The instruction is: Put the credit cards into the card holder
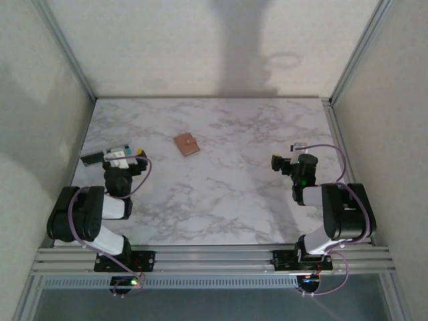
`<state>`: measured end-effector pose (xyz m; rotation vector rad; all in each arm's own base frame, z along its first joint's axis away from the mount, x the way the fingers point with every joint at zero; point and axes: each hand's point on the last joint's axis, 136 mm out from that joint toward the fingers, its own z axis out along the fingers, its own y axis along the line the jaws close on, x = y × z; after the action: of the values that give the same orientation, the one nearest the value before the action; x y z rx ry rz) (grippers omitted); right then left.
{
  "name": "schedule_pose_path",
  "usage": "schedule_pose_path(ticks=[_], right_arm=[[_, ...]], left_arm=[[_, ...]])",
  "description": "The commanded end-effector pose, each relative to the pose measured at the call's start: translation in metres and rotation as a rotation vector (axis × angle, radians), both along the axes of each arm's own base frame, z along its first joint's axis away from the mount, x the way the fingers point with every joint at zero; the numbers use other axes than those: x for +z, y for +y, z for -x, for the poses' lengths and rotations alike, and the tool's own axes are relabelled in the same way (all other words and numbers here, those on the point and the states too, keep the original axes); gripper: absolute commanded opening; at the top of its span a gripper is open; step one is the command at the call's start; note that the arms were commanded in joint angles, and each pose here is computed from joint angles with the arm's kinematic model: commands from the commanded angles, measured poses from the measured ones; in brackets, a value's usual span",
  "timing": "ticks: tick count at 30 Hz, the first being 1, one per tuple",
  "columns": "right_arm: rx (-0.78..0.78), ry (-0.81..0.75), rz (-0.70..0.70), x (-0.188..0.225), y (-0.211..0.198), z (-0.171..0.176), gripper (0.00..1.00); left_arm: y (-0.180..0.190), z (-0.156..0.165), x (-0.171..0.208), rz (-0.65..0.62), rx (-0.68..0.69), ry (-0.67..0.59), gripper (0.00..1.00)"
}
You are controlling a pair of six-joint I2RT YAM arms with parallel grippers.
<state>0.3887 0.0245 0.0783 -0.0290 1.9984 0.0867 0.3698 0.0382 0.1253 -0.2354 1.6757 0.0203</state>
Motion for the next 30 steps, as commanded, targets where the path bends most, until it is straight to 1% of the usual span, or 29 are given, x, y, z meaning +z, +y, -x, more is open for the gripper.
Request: schedule_pose_path(ticks=[1, 15, 25, 26, 28, 30], right_arm=[[0.005, -0.013, 0.003, 0.005, 0.0, -0.005, 0.99], [0.004, -0.013, 0.001, 0.005, 0.0, -0.005, 0.99], [-0.027, -0.013, 0.003, 0.006, -0.006, -0.006, 0.99], [-0.044, -0.007, 0.002, 0.007, -0.008, -0.007, 0.99], [-0.047, -0.007, 0.001, 0.008, -0.009, -0.007, 0.99], [-0.074, 0.015, 0.005, 0.009, -0.013, -0.003, 0.99]], left_arm=[[0.001, -0.004, 0.005, 0.011, 0.014, -0.016, 0.99], [0.001, -0.003, 0.005, 0.013, 0.014, -0.017, 0.99], [0.003, -0.003, 0.005, 0.015, 0.027, -0.018, 0.99], [0.006, -0.005, 0.006, 0.018, 0.047, -0.008, 0.99], [0.004, -0.01, 0.011, 0.009, 0.036, 0.011, 0.99], [-0.002, -0.014, 0.015, 0.009, 0.023, 0.061, 0.99]])
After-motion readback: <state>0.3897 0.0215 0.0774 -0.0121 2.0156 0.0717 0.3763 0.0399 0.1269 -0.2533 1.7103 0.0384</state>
